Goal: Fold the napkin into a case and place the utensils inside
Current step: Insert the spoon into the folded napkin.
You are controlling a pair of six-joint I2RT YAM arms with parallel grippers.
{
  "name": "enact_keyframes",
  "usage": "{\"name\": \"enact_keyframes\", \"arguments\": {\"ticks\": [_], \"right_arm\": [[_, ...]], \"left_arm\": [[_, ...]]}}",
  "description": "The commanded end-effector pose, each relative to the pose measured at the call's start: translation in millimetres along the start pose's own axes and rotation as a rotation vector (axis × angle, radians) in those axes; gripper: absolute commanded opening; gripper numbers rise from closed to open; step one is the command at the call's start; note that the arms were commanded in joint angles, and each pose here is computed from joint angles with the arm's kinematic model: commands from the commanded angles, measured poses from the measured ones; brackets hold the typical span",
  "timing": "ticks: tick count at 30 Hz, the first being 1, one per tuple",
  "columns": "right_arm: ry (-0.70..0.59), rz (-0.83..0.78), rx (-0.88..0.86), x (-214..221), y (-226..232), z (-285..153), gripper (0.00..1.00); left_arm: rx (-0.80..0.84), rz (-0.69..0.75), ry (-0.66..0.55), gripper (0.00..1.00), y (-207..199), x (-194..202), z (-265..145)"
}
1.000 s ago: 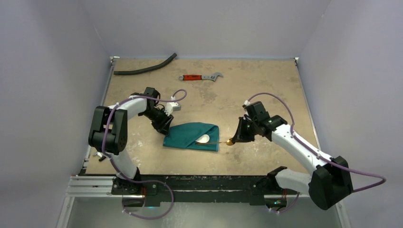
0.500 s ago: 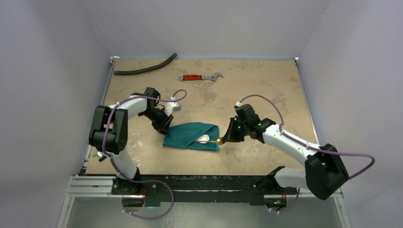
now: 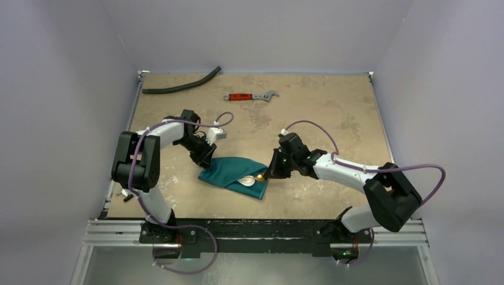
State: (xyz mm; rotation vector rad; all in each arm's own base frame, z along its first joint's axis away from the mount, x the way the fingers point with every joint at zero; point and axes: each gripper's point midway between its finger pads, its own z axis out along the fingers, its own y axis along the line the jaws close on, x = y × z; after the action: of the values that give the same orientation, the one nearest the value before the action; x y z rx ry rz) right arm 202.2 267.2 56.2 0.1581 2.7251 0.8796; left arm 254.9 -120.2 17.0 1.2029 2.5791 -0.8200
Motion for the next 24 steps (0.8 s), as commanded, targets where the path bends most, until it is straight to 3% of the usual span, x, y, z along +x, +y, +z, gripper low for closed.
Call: {"name": "enact_keyframes", "arguments": {"ticks": [1,7,12,24], "right_arm": [[-0.098,0.001,-0.013,-22,15,1,0.0],[-0.121,0.038,-0.006,-10,3,0,0.0],[-0.173,0.074,-0.103,-7,12,-5,0.0],[-0.142,0.015,-0.156,-13,35,19,0.0]], "left_arm": [[0.022,-0.009,0.025,0.19,-2,5,2],[0.01,-0.035,0.039,0.14,5,14,-3],[0.029,-0.066,0.035,0.11,2,16,-5],[0.055,-0.085,0.026,0.09,-1,12,-5]]}}
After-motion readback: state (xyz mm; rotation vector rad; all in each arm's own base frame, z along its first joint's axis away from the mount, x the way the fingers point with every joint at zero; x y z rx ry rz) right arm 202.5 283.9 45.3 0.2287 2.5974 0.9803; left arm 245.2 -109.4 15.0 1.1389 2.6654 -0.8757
